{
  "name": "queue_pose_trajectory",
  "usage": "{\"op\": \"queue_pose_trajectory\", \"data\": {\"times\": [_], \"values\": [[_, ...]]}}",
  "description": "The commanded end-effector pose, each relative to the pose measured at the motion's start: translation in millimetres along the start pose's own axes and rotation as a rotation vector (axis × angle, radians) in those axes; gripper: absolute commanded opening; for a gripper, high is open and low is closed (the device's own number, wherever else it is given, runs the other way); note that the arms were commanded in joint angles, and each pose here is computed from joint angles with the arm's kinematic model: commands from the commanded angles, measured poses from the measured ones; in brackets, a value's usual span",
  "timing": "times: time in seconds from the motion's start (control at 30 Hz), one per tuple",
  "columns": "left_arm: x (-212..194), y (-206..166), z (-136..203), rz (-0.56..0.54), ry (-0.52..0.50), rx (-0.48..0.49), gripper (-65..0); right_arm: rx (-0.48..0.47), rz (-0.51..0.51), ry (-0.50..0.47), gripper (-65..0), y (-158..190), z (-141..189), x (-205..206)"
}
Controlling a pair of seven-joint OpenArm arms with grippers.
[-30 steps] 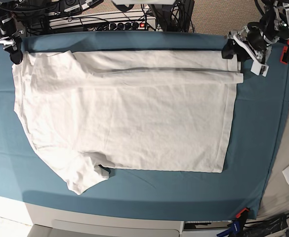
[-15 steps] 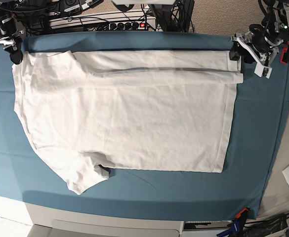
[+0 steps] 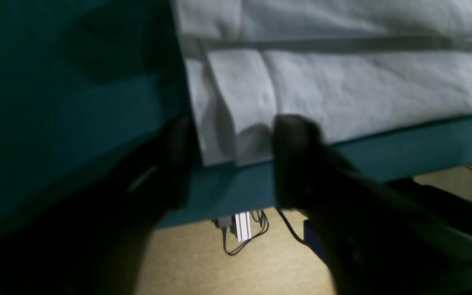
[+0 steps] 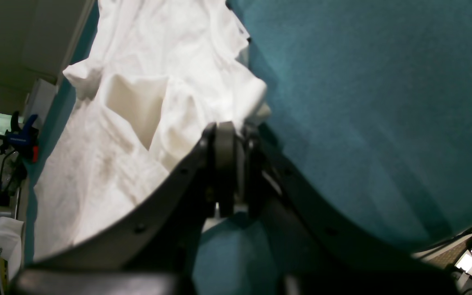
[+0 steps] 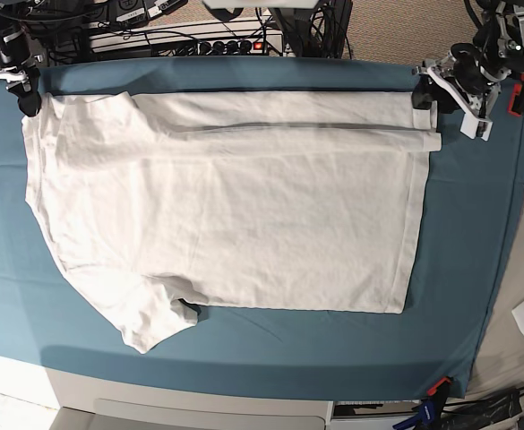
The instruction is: Fold the T-shirt properly
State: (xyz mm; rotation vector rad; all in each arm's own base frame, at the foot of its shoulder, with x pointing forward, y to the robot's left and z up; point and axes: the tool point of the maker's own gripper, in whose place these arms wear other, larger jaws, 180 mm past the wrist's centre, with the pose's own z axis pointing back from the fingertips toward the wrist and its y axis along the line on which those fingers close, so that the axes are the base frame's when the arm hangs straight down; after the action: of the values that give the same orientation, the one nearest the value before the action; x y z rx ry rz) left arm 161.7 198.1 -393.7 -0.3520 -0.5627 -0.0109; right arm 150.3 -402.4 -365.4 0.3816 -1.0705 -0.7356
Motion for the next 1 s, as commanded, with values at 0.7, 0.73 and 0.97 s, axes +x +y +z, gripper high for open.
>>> {"op": "queue_pose_trajectory", "data": {"times": [0.7,0.73,0.97], "values": [[4,1,3,-0.016,-0.013,0.0,-65.0,-0.005,0.057,-0.019,-65.0,1,2,16],[4,1,3,-0.016,-0.012,0.0,-65.0,-0.005,0.057,-0.019,-65.0,1,2,16],[-3,-6,8,-0.012,0.007,-0.021,-65.0,-0.027,0.059,0.006,-65.0,-7,11,10]]}}
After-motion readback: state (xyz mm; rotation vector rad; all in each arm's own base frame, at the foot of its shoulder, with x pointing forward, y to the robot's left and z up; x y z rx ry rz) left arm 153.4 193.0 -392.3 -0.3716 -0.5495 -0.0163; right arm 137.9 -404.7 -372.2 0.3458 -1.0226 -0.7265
